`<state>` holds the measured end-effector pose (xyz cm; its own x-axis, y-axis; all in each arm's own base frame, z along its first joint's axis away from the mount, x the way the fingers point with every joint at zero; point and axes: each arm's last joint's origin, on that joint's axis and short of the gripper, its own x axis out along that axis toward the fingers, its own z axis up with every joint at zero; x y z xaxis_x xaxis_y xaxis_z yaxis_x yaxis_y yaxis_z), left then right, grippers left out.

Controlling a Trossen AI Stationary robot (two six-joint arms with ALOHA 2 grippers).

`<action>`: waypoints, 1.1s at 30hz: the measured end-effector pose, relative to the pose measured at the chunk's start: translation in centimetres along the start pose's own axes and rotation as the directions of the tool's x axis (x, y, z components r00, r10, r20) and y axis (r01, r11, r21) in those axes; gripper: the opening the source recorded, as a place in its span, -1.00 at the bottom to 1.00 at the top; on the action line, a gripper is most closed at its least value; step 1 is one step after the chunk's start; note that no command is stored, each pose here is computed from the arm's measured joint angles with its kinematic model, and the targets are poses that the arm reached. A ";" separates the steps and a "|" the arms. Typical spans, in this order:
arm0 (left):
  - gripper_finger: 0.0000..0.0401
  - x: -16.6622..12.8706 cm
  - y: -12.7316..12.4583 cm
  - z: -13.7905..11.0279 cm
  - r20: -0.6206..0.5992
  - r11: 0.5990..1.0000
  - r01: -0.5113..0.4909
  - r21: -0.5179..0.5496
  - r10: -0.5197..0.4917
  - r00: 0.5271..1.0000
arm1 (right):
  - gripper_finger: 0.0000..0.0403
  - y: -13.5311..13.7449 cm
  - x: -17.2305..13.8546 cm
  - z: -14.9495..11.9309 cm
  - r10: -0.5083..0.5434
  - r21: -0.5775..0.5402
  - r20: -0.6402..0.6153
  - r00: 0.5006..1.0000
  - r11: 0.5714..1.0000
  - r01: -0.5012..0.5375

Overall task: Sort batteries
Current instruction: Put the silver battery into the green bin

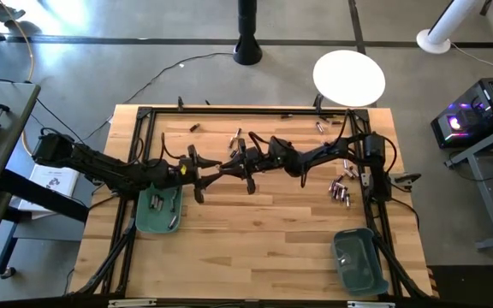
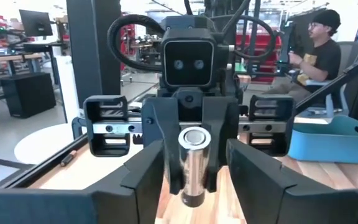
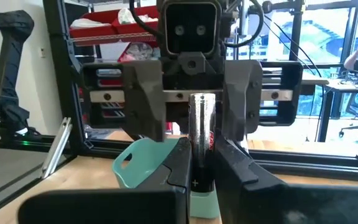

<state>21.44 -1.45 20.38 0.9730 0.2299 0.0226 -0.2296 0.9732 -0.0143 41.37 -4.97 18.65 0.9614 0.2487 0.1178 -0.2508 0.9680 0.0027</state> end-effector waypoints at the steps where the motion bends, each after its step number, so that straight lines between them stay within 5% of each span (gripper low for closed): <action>1: -0.22 0.0 0.0 0.0 0.000 1.000 0.001 0.001 -0.001 1.000 | -0.88 0.0 0.0 0.0 0.000 0.000 0.001 1.000 1.000 0.000; 12: -0.80 0.0 -0.1 0.0 0.002 1.000 0.028 0.006 -0.028 1.000 | -0.88 0.0 0.0 0.0 0.007 0.009 0.000 1.000 1.000 -0.007; 28: -0.81 0.0 -0.1 0.0 0.001 0.999 0.031 0.007 -0.031 1.000 | -0.88 0.0 0.0 0.0 0.004 0.015 0.001 1.000 1.000 -0.004; 33: -0.81 0.0 -0.1 0.0 0.002 0.999 0.048 0.008 -0.048 0.999 | -0.72 0.1 0.0 0.0 0.005 0.038 0.001 1.000 0.999 -0.005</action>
<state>21.45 -1.58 20.42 0.9828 0.1832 0.0249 -0.1832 0.9831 -0.0055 41.33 -4.92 18.64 0.9601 0.2531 0.1189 -0.2594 0.9649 0.0404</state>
